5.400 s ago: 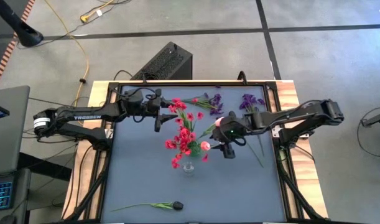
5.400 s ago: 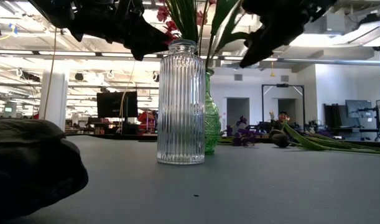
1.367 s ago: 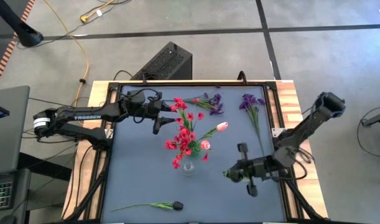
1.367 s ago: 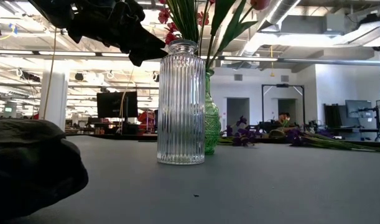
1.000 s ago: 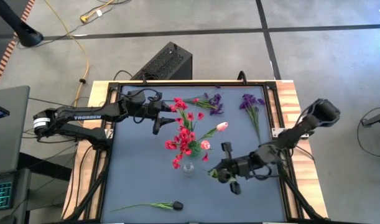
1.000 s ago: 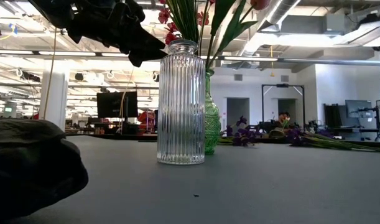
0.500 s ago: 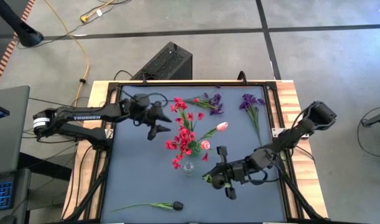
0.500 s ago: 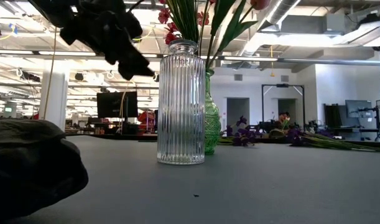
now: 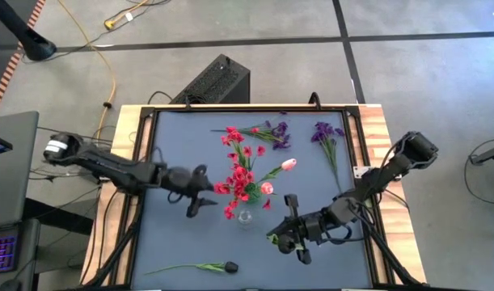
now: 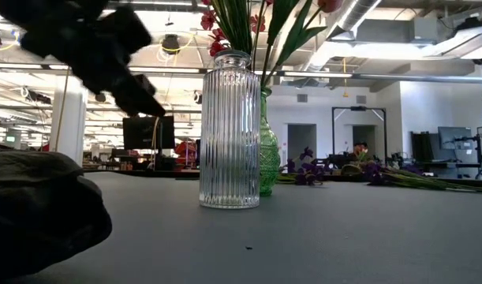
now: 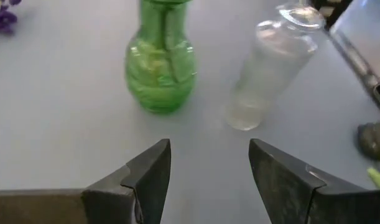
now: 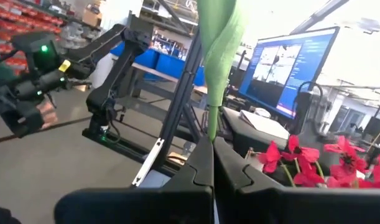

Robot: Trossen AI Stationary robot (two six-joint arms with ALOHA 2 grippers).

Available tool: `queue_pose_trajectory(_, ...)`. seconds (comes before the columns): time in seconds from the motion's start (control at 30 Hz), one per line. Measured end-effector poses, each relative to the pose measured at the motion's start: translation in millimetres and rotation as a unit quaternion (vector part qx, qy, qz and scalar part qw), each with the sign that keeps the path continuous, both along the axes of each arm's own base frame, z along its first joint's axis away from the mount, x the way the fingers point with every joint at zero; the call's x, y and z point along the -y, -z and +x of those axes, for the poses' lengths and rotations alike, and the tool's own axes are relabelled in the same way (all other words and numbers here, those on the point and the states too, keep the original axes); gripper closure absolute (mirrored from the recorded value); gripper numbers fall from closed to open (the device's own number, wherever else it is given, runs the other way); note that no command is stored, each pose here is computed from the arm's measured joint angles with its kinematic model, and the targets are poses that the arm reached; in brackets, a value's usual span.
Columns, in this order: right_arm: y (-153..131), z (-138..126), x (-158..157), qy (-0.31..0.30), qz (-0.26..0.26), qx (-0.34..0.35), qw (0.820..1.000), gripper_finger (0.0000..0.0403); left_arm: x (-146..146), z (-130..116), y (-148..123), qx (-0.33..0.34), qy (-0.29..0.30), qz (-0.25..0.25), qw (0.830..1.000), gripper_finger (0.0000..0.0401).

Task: Sort flowers into vase by color
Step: Put the top black flower into the transparent vase

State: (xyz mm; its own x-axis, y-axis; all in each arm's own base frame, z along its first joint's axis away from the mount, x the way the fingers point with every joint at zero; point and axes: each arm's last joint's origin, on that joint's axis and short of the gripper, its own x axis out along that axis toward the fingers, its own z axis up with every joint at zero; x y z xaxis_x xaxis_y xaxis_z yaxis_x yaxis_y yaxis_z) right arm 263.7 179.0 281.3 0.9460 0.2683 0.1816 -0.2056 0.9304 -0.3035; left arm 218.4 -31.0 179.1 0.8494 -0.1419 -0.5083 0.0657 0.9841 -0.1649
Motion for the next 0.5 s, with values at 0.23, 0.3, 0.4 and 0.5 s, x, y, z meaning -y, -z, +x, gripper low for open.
queue_pose_trajectory(0.23,1,0,0,0.003,-0.020,0.001,1.000,0.0384,34,-18,11,0.119,-0.013,-0.003,0.993,0.0195)
queue_pose_trajectory(0.3,1,0,0,0.004,-0.023,0.000,1.000,0.0384,41,-20,12,0.116,-0.009,0.003,0.993,0.0195)
queue_pose_trajectory(0.4,3,1,0,0.004,-0.028,-0.005,1.000,0.0384,48,-20,14,0.122,0.000,0.011,0.993,0.0195)
queue_pose_trajectory(0.5,3,1,0,0.004,-0.032,-0.007,0.999,0.0383,56,-18,17,0.134,0.020,0.028,0.990,0.0189)
